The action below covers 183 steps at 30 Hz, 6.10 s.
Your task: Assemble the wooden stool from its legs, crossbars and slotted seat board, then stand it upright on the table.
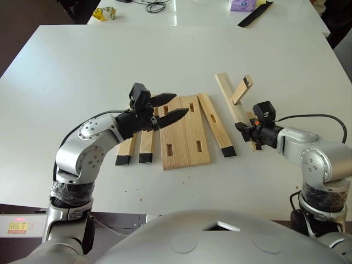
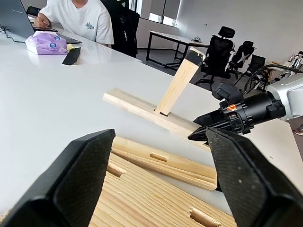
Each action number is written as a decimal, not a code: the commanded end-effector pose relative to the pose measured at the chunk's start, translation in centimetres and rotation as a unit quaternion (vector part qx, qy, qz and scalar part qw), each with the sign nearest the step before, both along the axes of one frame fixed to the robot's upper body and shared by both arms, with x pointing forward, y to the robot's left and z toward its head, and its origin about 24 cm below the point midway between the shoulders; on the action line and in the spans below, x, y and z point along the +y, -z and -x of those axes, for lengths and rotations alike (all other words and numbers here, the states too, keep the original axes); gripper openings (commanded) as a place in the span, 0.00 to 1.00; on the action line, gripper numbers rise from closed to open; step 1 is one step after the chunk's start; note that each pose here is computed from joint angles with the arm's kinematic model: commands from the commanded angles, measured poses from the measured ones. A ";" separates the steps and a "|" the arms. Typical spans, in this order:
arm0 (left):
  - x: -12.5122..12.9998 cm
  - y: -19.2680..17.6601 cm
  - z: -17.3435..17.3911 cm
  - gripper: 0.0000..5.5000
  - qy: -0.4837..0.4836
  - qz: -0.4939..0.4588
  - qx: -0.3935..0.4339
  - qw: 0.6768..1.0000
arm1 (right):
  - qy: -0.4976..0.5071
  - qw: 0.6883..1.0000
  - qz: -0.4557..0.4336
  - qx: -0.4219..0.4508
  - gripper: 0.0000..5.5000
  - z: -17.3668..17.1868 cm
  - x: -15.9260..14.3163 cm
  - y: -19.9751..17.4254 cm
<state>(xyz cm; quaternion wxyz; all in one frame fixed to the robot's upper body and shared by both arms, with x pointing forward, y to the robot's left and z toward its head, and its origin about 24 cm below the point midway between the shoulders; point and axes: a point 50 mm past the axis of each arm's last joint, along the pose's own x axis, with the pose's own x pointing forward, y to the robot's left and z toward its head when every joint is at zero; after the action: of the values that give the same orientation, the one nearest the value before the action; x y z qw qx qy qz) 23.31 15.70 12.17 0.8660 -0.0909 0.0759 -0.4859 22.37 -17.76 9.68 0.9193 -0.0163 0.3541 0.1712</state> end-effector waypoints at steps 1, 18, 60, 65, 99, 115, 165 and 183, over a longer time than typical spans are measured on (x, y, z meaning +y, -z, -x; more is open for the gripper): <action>1.3 -0.6 -1.1 0.65 -0.032 0.010 -0.012 0.999 | -0.067 0.991 -0.047 -0.107 0.39 -2.3 -0.5 -4.5; 1.3 -3.7 -0.8 0.65 0.060 0.149 0.025 0.987 | -0.386 0.866 -0.294 -0.120 0.39 -1.4 -1.2 -12.9; -3.5 -9.1 0.7 0.61 0.238 0.218 0.004 0.946 | -0.510 0.799 -0.319 -0.016 0.39 0.3 0.6 -11.0; -3.2 -9.2 0.6 0.45 0.238 0.231 0.007 0.943 | -0.510 0.800 -0.317 -0.015 0.39 0.3 0.6 -10.9; 3.3 -10.0 0.7 0.37 0.124 0.025 -0.084 0.988 | -0.387 0.908 -0.158 -0.019 0.71 1.2 -4.8 -4.4; 5.2 -5.7 3.4 0.37 0.107 -0.135 -0.137 0.976 | -0.325 0.934 -0.143 -0.033 0.71 3.6 -5.0 -2.6; 6.2 -1.8 6.9 0.37 0.167 -0.195 -0.117 0.959 | -0.308 0.941 -0.133 -0.037 0.71 3.4 -5.1 -2.1; 5.5 1.4 7.2 0.37 0.187 -0.211 -0.100 0.954 | -0.337 0.933 -0.125 -0.032 0.71 2.5 -4.5 -2.3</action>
<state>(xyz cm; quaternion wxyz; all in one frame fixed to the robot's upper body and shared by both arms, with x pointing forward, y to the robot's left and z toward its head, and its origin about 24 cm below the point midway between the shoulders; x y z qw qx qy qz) 16.39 20.80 13.14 0.7631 0.1546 0.0383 -0.6263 19.66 -22.24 11.68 0.8153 -0.0134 0.2734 0.5103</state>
